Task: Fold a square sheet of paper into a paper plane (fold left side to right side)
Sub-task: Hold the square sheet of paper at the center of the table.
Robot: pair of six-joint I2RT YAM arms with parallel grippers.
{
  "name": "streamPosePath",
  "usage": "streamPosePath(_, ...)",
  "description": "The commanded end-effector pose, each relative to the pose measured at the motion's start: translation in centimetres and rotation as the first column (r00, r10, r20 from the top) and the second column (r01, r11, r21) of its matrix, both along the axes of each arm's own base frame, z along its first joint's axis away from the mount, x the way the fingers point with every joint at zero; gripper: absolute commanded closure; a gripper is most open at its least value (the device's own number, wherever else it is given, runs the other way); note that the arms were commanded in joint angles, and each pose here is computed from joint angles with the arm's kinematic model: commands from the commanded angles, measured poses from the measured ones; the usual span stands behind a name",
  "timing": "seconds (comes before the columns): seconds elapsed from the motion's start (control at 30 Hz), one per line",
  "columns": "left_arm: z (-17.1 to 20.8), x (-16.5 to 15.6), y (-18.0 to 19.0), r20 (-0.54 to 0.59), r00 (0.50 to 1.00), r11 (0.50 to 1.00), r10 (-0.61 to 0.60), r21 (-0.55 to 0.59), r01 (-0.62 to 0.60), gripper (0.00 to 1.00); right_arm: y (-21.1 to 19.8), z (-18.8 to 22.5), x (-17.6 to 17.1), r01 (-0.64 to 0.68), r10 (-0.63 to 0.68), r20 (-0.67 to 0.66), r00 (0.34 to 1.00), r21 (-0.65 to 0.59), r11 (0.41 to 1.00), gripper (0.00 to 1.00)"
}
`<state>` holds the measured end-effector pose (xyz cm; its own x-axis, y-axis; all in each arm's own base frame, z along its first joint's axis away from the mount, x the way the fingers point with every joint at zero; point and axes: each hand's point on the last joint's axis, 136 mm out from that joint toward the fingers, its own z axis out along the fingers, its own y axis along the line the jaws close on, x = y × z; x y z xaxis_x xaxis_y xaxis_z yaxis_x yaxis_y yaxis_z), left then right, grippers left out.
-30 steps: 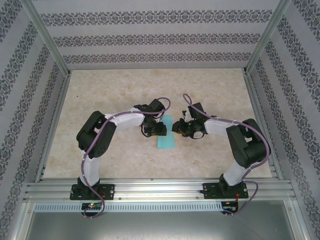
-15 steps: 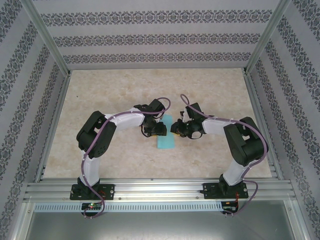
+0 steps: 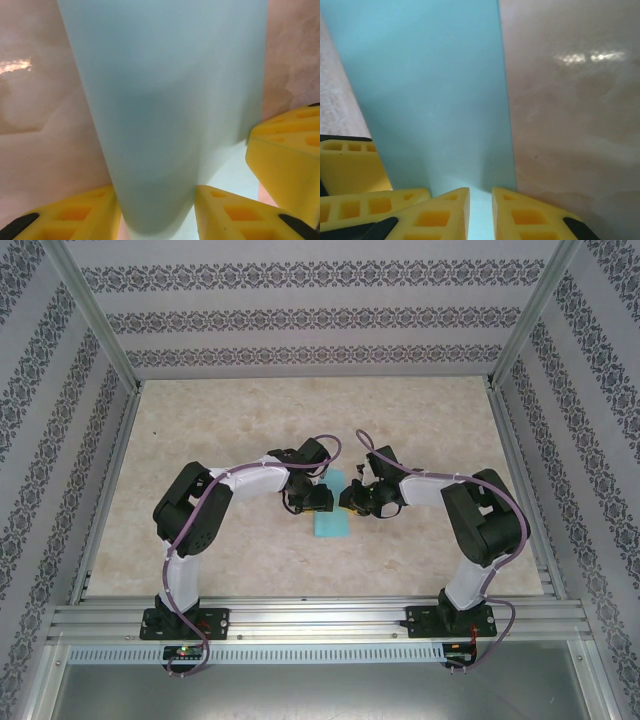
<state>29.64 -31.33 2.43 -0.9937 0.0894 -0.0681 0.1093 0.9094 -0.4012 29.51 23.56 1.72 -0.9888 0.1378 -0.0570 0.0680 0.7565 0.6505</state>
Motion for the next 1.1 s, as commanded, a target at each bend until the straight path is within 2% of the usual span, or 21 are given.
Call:
streamPosePath(0.0,-1.2,-0.6,-0.7,-0.005,0.999,0.999,-0.04,0.023,0.04,0.56,-0.1,-0.7,-0.2,-0.012,0.011,-0.02,1.0,-0.042,0.999,0.8)
streamPosePath(0.27,-0.2,-0.2,-0.3,0.031,0.999,0.999,-0.03,0.034,0.029,0.55,-0.5,-2.0,-0.9,-0.021,0.017,-0.06,0.998,-0.072,0.997,0.8)
streamPosePath(0.7,5.1,1.1,1.8,0.134,0.991,0.999,0.01,0.041,-0.015,0.47,-0.9,-2.7,-1.2,-0.034,0.026,-0.076,0.997,-0.102,0.994,0.81)
streamPosePath(0.8,6.2,1.2,0.9,0.146,0.989,1.0,0.01,-0.026,-0.006,0.49,-0.9,-2.7,-1.2,-0.036,0.029,-0.076,0.997,-0.104,0.994,0.81)
streamPosePath(0.93,6.9,1.3,-1.5,0.135,0.991,0.987,0.005,-0.159,0.017,0.57,-0.9,-2.8,-1.2,-0.039,0.031,-0.078,0.996,-0.105,0.994,0.81)
streamPosePath(1.07,5.8,1.6,-2.4,0.107,0.994,0.984,0.0,-0.177,0.019,0.64,-0.9,-2.8,-1.3,-0.04,0.031,-0.079,0.996,-0.107,0.993,0.81)
